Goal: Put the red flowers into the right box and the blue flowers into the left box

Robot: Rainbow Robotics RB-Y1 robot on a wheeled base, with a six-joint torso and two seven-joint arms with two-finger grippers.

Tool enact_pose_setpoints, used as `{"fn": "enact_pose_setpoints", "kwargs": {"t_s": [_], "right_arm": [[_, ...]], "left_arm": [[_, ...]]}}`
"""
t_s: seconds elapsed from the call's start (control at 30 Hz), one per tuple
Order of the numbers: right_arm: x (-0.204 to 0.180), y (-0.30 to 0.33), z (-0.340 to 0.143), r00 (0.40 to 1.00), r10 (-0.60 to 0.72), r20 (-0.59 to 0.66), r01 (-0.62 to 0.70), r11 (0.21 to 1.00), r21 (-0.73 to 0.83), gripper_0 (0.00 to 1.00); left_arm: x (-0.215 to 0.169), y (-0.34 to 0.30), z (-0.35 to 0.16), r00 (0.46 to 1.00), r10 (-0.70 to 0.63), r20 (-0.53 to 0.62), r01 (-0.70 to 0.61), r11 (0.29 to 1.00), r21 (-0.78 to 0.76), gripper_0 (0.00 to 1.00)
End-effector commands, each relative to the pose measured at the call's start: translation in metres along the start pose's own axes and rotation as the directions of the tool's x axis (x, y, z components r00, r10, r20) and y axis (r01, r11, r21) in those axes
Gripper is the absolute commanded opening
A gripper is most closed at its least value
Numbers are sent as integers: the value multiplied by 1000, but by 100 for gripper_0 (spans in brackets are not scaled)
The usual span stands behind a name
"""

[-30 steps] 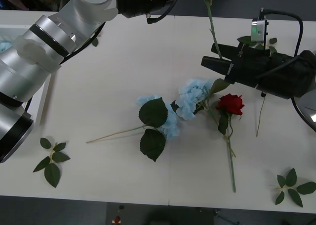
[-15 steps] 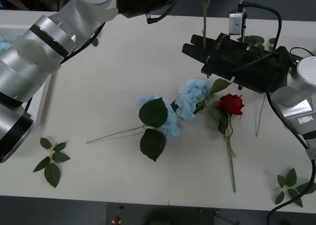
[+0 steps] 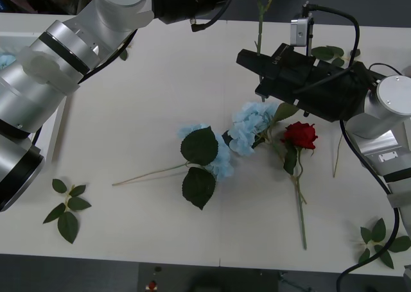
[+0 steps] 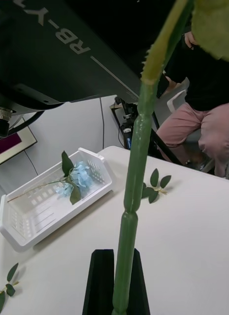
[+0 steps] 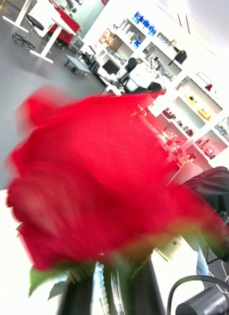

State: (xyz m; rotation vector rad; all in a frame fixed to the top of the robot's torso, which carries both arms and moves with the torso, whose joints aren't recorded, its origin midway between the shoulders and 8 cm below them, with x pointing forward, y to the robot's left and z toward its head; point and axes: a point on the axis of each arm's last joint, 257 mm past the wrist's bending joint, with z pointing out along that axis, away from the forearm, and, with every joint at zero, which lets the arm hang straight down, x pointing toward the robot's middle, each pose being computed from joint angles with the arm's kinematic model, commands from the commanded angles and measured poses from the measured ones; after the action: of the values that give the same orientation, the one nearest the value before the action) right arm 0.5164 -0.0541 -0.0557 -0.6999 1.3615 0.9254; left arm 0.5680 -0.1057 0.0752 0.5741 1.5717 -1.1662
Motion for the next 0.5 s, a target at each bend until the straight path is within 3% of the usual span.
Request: {"fn": "enact_pose_setpoints", "kwargs": {"t_s": [0.03,0.37,0.5], "right_arm": [[-20,3,8,999,-32,20,32,999,-18,0],[-13,-17,-4,999,-34,-13,34,999,23,0],[4,-47,-29,996,23,-81,-17,997,80,0]], "left_arm": [[-25,-22,3,998,51,22,-51,998,28,100],[-19,-4,-6,999,32,20,-32,999,-2,100],[-30,8,-44,999,13,-33,-13,1000,-3,100]]}}
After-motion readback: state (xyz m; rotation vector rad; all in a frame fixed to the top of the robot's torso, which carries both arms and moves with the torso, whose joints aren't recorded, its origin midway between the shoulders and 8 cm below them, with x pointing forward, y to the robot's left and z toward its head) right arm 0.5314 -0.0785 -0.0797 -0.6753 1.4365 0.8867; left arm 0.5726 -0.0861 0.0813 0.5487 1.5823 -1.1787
